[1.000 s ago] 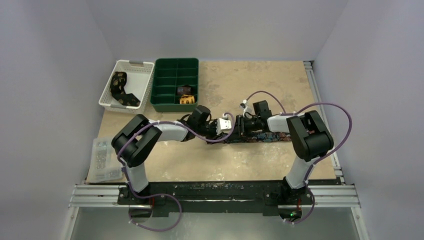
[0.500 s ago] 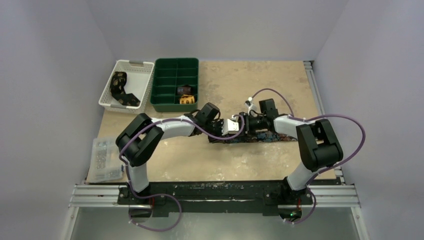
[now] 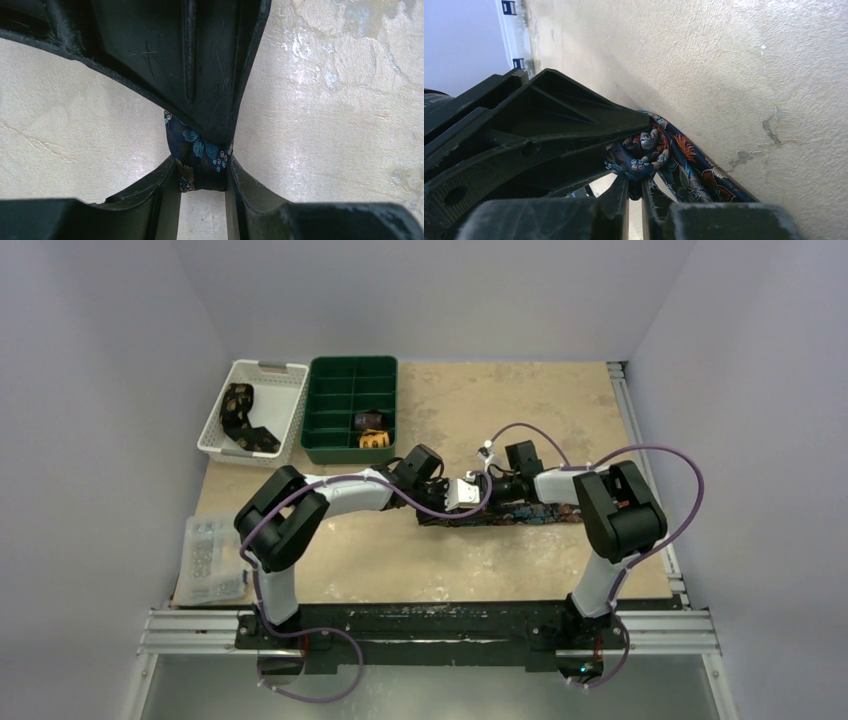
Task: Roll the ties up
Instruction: Roll the tie at the center of the board.
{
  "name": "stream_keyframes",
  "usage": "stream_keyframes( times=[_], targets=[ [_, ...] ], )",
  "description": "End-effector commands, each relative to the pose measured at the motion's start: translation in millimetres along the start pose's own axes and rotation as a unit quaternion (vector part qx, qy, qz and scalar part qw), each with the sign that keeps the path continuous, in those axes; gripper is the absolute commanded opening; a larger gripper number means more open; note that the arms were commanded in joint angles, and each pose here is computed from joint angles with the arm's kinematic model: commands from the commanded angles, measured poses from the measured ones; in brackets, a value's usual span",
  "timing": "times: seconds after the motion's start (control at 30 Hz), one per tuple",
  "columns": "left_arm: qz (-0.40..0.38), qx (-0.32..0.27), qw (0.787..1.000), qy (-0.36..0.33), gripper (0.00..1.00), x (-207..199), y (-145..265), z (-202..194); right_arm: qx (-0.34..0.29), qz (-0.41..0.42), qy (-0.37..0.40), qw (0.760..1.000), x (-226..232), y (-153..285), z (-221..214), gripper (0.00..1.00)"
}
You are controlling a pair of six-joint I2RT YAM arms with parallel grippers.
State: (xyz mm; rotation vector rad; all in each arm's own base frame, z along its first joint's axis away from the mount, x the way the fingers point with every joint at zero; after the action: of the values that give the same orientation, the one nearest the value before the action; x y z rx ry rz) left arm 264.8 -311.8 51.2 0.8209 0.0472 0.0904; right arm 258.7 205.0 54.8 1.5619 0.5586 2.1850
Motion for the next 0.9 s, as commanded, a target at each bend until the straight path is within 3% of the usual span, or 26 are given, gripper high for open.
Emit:
stream_keyframes(
  times=[0.0,0.07,0.13,0.3,0.43,0.5,0.63,0.8,0.87],
  targets=[
    [-0.037,0.081,0.995,0.035,0.23,-18.3,-3.6,-42.9,0.002,-0.014,0.021,1.0,-8.0,0.7,5.1,0.18],
    [-0.037,0.081,0.995,0.036,0.23,-18.2,-3.9,-43.1,-0.021,0.005,0.033,0.999,6.5,5.4,14.2,0.36],
    [-0.04,0.083,0.995,0.037,0.24,-19.1,-4.6,-44.1,-0.034,0.011,0.035,0.999,14.4,8.2,20.1,0.46],
    [-0.041,0.082,0.995,0.034,0.24,-18.5,-5.2,-43.7,-0.04,0.003,0.027,0.999,11.1,5.6,22.6,0.49],
    [-0.04,0.082,0.995,0.035,0.24,-17.1,-5.8,-42.4,-0.026,-0.003,0.02,0.999,4.6,-1.3,16.2,0.45],
    [-0.04,0.083,0.995,0.037,0.25,-17.3,-6.0,-42.9,-0.019,-0.007,0.021,1.0,0.5,-2.7,11.3,0.38],
    [-0.04,0.086,0.995,0.042,0.31,-17.7,-7.1,-44.6,-0.01,-0.01,0.023,1.0,-6.1,-5.2,5.3,0.0],
    [-0.02,0.046,0.997,0.066,0.5,-11.2,-2.4,-35.6,0.004,-0.026,0.017,1.0,-21.2,-4.7,-1.5,0.0],
    [-0.018,0.008,0.996,0.086,0.63,-6.4,2.0,-26.8,0.006,-0.04,0.005,0.999,-33.5,-1.3,-3.1,0.0]
  ],
)
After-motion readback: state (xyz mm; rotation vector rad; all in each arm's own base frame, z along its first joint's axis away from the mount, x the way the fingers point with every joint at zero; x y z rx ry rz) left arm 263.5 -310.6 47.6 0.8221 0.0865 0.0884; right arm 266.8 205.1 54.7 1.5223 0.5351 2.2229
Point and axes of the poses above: each gripper's point midway between its finger pads, its own y axis back along the fingers, its own x axis along the line the jaws close on, z = x × y, the point moved 4 cm from there along y, back along the fingers, and after that the axes turned 5 degrees about y, right-handed, at the moved point
